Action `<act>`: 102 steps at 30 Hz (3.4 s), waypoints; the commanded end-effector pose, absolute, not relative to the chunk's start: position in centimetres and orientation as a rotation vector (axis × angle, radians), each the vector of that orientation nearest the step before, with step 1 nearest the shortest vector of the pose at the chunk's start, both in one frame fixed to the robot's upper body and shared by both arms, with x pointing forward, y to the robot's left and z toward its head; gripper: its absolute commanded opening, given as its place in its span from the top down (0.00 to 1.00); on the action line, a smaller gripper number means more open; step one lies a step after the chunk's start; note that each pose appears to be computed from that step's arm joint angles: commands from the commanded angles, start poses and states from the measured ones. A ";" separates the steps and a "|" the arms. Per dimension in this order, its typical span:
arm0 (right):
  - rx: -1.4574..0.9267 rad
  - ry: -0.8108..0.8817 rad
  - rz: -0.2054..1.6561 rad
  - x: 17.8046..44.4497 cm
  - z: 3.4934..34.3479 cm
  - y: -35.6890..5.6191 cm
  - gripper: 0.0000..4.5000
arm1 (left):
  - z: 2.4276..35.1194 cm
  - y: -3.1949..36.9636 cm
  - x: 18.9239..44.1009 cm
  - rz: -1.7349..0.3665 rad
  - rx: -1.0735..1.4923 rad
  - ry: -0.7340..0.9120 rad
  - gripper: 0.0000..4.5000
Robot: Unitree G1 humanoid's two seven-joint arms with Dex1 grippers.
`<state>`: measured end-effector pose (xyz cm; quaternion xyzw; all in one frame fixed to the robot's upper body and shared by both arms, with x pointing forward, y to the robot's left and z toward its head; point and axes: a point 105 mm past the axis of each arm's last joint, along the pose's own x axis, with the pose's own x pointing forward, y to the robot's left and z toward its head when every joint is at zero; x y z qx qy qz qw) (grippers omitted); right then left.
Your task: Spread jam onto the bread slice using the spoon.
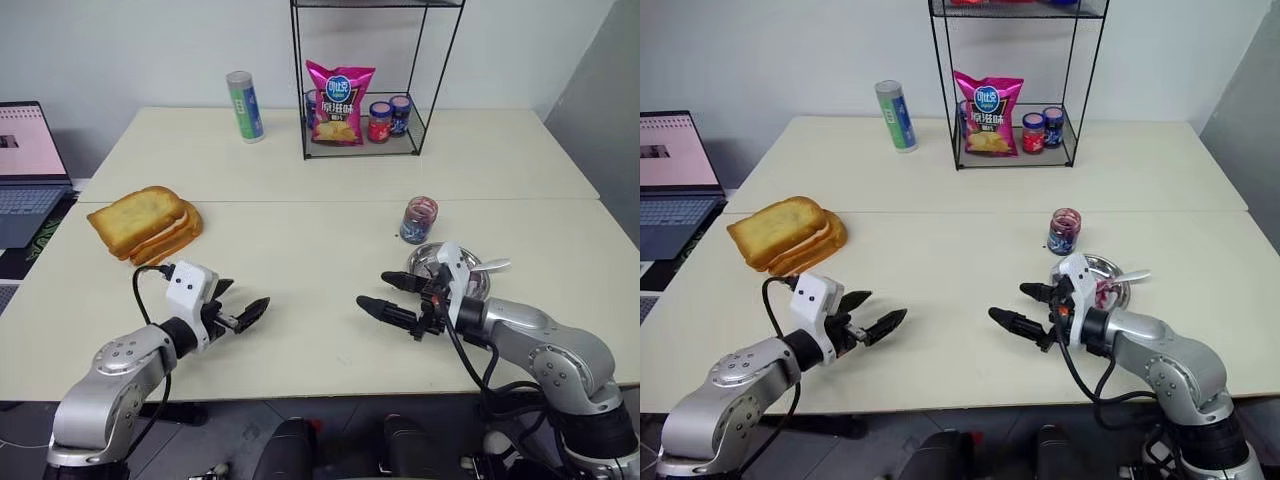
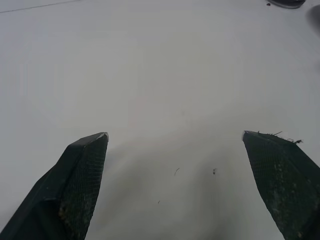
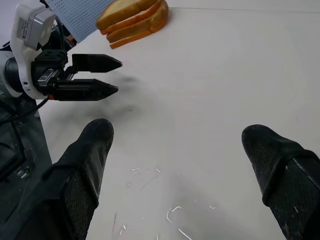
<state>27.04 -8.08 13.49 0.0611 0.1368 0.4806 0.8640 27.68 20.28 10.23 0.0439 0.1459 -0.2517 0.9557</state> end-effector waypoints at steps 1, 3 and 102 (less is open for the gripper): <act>0.141 0.233 1.021 26.9 14.7 -7.9 0.00 | 10.8 19.8 27.3 -0.552 0.093 0.283 0.00; 0.138 0.240 1.025 26.7 14.5 -8.0 0.00 | 10.7 19.6 27.2 -0.564 0.080 0.286 0.00; 0.143 0.070 1.238 29.6 18.9 -0.3 0.00 | 16.4 39.0 33.8 0.195 0.011 0.060 1.00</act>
